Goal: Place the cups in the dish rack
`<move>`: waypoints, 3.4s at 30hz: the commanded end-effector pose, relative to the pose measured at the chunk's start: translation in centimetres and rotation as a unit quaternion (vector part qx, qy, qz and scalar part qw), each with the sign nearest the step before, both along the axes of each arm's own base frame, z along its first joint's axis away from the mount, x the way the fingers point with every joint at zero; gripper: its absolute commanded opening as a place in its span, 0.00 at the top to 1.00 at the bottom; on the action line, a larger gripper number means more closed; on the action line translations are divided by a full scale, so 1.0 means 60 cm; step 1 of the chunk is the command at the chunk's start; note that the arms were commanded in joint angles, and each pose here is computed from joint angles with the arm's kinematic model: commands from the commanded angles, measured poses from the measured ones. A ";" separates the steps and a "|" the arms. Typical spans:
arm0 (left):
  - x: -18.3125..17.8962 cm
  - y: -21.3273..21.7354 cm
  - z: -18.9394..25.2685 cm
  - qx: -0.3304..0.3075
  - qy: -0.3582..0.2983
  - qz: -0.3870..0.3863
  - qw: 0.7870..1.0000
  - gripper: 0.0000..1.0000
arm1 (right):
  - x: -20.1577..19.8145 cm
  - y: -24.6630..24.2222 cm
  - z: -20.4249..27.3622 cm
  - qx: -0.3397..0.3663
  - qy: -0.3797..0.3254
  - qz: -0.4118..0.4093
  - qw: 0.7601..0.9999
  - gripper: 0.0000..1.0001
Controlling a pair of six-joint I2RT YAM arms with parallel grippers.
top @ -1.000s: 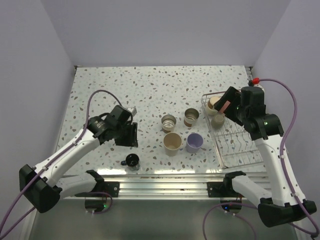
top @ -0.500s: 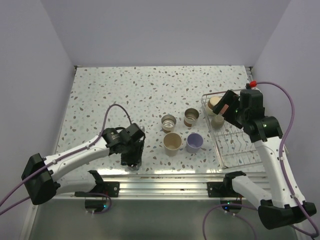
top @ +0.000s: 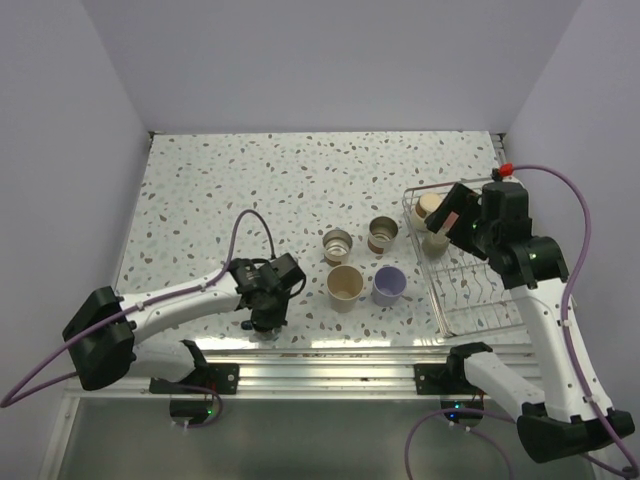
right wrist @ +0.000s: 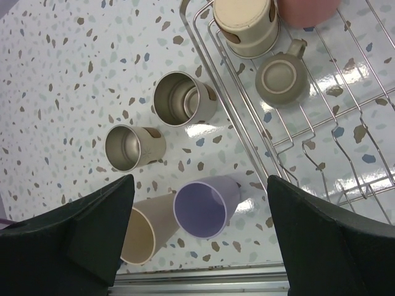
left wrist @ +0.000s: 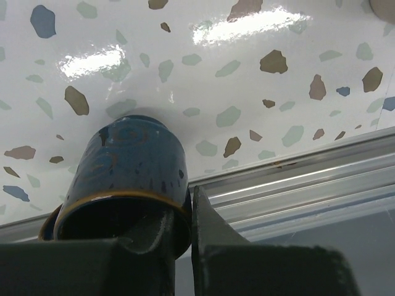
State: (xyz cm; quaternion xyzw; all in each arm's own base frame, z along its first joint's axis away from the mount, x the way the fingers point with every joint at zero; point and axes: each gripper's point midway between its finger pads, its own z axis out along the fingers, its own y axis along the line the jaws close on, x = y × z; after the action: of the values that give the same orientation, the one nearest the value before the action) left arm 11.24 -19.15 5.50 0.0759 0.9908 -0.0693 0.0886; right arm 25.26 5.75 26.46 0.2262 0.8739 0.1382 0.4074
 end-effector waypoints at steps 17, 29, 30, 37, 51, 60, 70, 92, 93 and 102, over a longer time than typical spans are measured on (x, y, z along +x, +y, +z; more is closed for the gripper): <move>0.304 -0.131 0.514 -0.350 -0.334 -0.051 0.874 1.00 | 0.074 0.151 0.224 0.200 -0.138 0.150 0.958 0.02; 0.286 -0.200 0.740 -0.665 -0.400 -0.197 0.599 1.00 | 0.095 0.215 0.308 0.434 -0.156 0.153 0.874 0.02; 0.290 -0.204 0.739 -0.672 -0.396 -0.201 0.592 1.00 | 0.095 0.218 0.316 0.446 -0.162 0.153 0.867 0.02; 0.289 -0.216 0.730 -0.682 -0.384 -0.233 0.577 1.00 | 0.097 0.230 0.342 0.479 -0.166 0.156 0.848 0.02; 0.271 -0.233 0.706 -0.668 -0.380 -0.266 0.582 1.00 | 0.115 0.280 0.342 0.476 -0.138 0.182 0.849 0.02; 0.279 -0.251 0.684 -0.646 -0.386 -0.263 0.604 1.00 | 0.100 0.313 0.343 0.468 -0.125 0.202 0.851 0.02; 0.283 -0.265 0.670 -0.631 -0.388 -0.263 0.618 1.00 | 0.093 0.323 0.338 0.468 -0.122 0.211 0.849 0.33; 0.299 -0.259 0.636 -0.587 -0.385 -0.230 0.674 0.28 | 0.096 0.287 0.308 0.399 -0.134 0.161 0.893 1.00; 0.301 -0.256 0.635 -0.584 -0.388 -0.228 0.675 0.27 | 0.097 0.285 0.304 0.395 -0.133 0.158 0.895 1.00; 0.318 -0.239 0.617 -0.562 -0.391 -0.212 0.697 0.20 | 0.106 0.263 0.290 0.371 -0.134 0.133 0.909 1.00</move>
State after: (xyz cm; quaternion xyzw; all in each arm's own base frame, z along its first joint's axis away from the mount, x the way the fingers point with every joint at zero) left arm 30.06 -34.85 40.90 0.2396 0.6088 -0.6142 0.4412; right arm 32.63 22.73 39.40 0.2428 0.7490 0.5185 0.3334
